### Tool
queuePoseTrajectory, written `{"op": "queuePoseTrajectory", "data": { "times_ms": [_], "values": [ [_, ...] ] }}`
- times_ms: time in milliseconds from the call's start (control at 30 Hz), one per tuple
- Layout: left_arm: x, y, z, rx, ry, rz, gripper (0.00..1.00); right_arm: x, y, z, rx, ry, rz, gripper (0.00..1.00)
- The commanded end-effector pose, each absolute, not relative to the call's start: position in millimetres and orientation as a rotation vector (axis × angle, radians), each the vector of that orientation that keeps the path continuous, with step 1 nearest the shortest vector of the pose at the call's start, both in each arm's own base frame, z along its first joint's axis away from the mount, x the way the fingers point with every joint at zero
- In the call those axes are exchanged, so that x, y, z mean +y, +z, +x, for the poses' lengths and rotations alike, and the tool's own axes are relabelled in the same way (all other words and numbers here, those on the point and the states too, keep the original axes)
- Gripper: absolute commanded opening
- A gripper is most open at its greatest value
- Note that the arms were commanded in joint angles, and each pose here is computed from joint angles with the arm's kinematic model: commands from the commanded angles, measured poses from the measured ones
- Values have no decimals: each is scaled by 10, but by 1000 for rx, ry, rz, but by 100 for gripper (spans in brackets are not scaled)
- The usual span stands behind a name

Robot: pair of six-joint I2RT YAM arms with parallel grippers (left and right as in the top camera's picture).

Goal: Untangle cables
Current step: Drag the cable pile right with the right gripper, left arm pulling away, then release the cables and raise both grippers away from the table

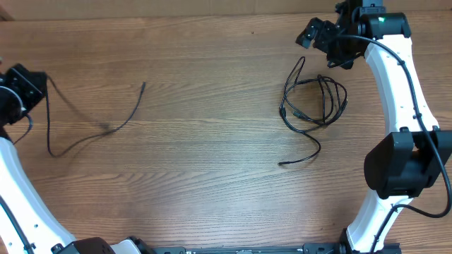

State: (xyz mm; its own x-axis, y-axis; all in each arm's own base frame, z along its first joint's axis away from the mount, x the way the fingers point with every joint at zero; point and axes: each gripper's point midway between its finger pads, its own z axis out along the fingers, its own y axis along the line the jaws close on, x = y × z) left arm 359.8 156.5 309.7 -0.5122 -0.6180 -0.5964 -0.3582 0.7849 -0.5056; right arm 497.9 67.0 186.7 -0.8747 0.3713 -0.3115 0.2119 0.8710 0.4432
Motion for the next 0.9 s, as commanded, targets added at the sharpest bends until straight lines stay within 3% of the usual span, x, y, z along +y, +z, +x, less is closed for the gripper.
{"op": "queuePoseTrajectory", "data": {
  "times_ms": [0, 267, 400, 600, 867],
  "values": [
    [1583, 3182, 3465, 2206, -178, -656, 4, 884, 2049, 4999, 2610, 681, 381, 100],
    [1203, 3327, 3240, 2266, -44, -524, 4, 1411, 2331, 5169, 2474, 850, 181, 100],
    [1495, 3662, 3167, 2117, 193, -593, 4, 1726, 2336, 5083, 2484, 867, 90, 100],
    [2017, 4305, 3397, 1791, 454, -637, 4, 2006, 2239, 4853, 2566, 885, 39, 100],
    [2564, 5007, 4001, 1382, 646, -600, 4, 2064, 2070, 4731, 2642, 742, 43, 100]
  ]
}}
